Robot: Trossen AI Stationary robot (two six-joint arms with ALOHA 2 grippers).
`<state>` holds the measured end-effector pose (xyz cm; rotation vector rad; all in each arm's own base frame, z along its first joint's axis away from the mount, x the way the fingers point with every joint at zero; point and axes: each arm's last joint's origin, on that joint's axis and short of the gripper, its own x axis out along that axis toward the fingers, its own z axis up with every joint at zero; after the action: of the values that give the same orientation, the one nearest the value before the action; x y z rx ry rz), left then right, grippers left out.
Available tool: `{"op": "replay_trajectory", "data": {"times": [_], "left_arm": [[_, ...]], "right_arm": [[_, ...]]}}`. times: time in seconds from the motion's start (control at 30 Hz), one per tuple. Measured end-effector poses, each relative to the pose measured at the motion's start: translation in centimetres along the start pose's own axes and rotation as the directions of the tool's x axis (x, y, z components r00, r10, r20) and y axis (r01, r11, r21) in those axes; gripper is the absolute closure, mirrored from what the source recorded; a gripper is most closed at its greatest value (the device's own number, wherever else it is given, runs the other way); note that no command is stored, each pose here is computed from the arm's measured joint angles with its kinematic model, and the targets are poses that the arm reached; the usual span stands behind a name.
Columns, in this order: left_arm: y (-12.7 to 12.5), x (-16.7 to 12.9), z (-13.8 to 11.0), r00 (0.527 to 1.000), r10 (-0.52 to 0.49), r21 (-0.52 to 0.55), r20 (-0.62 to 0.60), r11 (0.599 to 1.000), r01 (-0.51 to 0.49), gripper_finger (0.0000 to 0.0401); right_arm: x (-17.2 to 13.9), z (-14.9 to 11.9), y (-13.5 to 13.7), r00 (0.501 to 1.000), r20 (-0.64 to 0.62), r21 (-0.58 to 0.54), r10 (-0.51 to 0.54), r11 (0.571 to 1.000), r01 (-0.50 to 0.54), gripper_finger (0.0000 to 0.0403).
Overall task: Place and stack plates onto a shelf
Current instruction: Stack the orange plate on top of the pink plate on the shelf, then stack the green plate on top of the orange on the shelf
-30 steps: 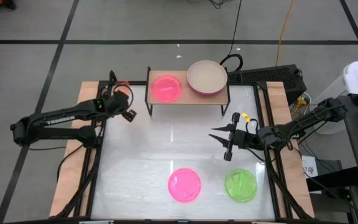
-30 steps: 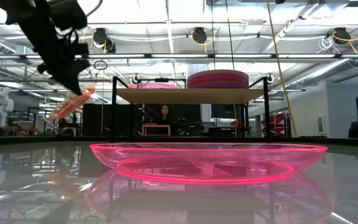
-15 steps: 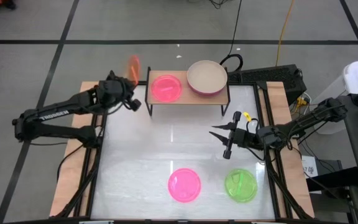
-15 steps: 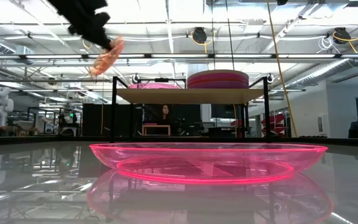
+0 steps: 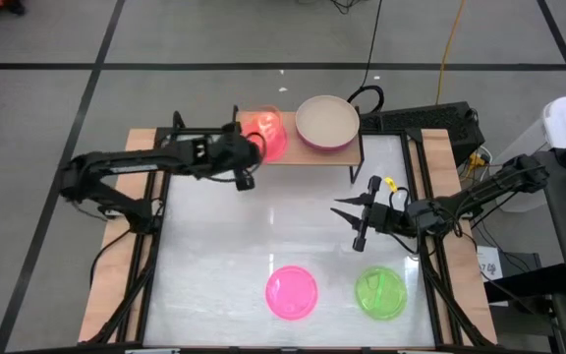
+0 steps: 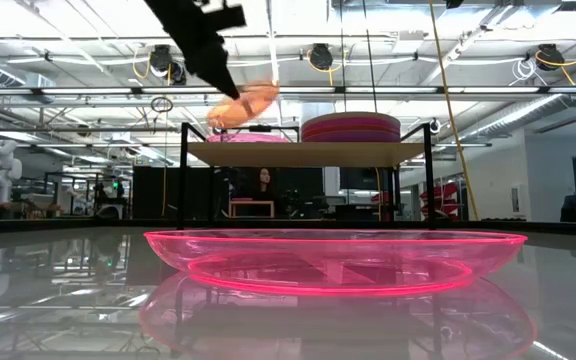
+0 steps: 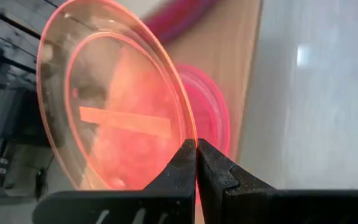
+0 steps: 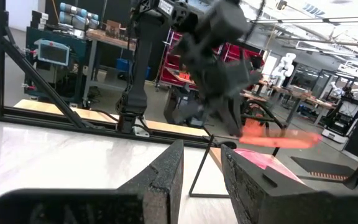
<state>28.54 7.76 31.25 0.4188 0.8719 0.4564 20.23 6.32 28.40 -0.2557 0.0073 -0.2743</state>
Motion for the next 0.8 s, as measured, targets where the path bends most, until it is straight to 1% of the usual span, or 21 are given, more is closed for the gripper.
{"op": "replay_trajectory", "data": {"times": [0.1,0.17,0.27,0.47,0.63,0.73,0.8], "left_arm": [[-0.7,1.7,0.2,0.997,-0.025,0.036,-0.068,0.999,0.028,0.0400],[-1.1,2.5,0.3,0.995,-0.034,0.060,-0.092,0.997,0.040,0.0399],[-1.4,3.1,0.2,0.993,-0.040,0.081,-0.110,0.996,0.049,0.0384],[-1.2,2.9,0.3,0.994,-0.022,0.060,-0.105,0.998,0.028,0.0326],[-1.0,2.8,0.3,0.994,0.015,0.057,-0.106,0.998,-0.009,0.0273],[-1.0,2.8,0.4,0.995,0.024,0.036,-0.100,0.999,-0.021,0.0251],[-0.9,2.8,0.5,0.995,0.027,0.001,-0.095,1.000,-0.027,0.0242]], "right_arm": [[0.0,0.0,0.0,1.000,-0.001,-0.001,0.001,1.000,-0.001,0.0312],[0.0,-0.1,0.0,1.000,-0.005,-0.005,0.001,1.000,-0.001,0.0312],[0.0,-0.1,0.0,1.000,-0.009,-0.009,0.003,1.000,-0.003,0.0312],[0.0,-0.1,0.0,1.000,-0.013,-0.011,0.004,1.000,-0.004,0.0312],[0.0,-0.1,0.0,1.000,-0.013,-0.010,0.003,1.000,-0.004,0.0312],[0.0,-0.2,0.0,1.000,-0.014,-0.011,0.003,1.000,-0.003,0.0312],[0.0,-0.2,0.0,1.000,-0.014,-0.011,0.004,1.000,-0.004,0.0312]]}}
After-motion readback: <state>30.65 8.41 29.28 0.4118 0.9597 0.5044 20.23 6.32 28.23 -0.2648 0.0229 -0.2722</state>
